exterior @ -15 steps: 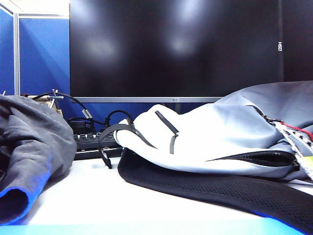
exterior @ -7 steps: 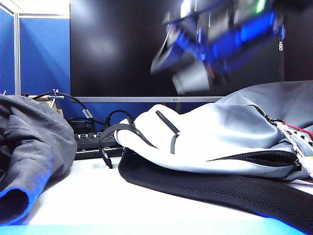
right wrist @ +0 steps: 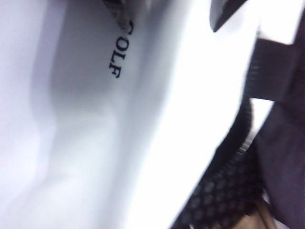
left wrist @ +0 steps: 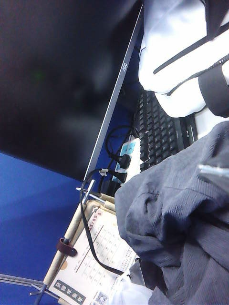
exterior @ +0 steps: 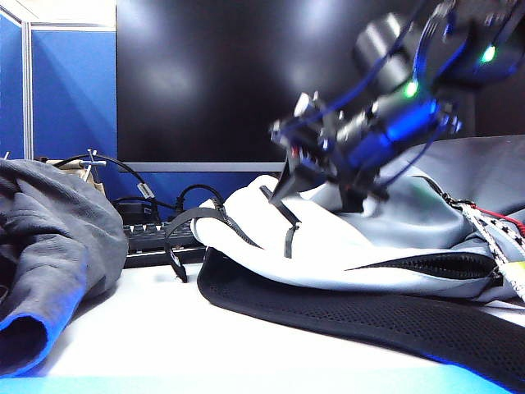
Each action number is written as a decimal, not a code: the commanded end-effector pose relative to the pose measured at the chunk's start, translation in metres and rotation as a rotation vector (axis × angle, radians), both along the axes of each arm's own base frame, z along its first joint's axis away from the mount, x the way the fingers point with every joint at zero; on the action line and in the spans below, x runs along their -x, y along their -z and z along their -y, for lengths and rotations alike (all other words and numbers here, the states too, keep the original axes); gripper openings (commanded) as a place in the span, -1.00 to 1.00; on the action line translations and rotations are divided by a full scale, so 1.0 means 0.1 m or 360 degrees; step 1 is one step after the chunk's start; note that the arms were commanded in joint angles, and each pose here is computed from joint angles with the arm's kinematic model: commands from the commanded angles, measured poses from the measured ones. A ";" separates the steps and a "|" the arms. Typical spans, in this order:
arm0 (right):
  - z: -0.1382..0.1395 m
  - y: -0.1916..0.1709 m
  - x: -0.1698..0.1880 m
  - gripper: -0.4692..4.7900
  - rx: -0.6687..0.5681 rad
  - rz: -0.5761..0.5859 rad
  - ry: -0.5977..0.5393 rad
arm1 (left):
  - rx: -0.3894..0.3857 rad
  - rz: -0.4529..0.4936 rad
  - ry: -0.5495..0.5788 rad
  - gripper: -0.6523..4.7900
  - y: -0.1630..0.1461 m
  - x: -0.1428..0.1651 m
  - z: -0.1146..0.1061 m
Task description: Put the gray clothes into the backpack.
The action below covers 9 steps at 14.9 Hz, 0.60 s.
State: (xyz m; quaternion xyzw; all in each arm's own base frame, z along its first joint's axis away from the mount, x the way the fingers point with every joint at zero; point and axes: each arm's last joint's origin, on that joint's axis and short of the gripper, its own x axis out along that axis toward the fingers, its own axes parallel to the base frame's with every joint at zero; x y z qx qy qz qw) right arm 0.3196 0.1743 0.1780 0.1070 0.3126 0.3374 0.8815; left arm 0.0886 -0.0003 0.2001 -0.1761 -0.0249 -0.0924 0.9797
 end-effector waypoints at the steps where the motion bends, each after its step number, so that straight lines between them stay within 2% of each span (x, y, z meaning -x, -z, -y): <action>1: -0.03 0.18 -0.06 -0.90 0.0029 -0.0035 0.0027 | -0.0012 0.0015 -0.0005 -0.76 -0.02 0.00 0.00; 3: -0.04 0.16 -0.07 -0.85 -0.0105 -0.0108 0.0084 | -0.0013 0.0014 -0.0005 -0.77 -0.02 0.00 0.00; 5: 0.01 -0.11 -0.13 -0.85 -0.0542 -0.0127 -0.0024 | -0.0034 0.0012 -0.0005 -0.76 0.00 0.00 0.00; 6: 0.10 -0.33 -0.16 -0.85 -0.0791 -0.0090 -0.0087 | -0.0034 0.0005 -0.0005 -0.76 0.01 -0.01 0.00; 7: 0.27 -0.56 -0.20 -0.85 -0.1014 -0.0046 -0.0102 | -0.0033 -0.0006 0.0000 -0.64 0.04 -0.01 0.00; 8: 0.43 -0.73 -0.22 -0.85 -0.1151 0.0009 -0.0094 | -0.0033 -0.0016 0.0010 -0.49 0.05 -0.02 0.00; 9: 0.70 -0.97 -0.22 -0.85 -0.1299 0.0141 -0.0058 | -0.0033 -0.0033 0.0024 -0.38 0.09 -0.03 0.00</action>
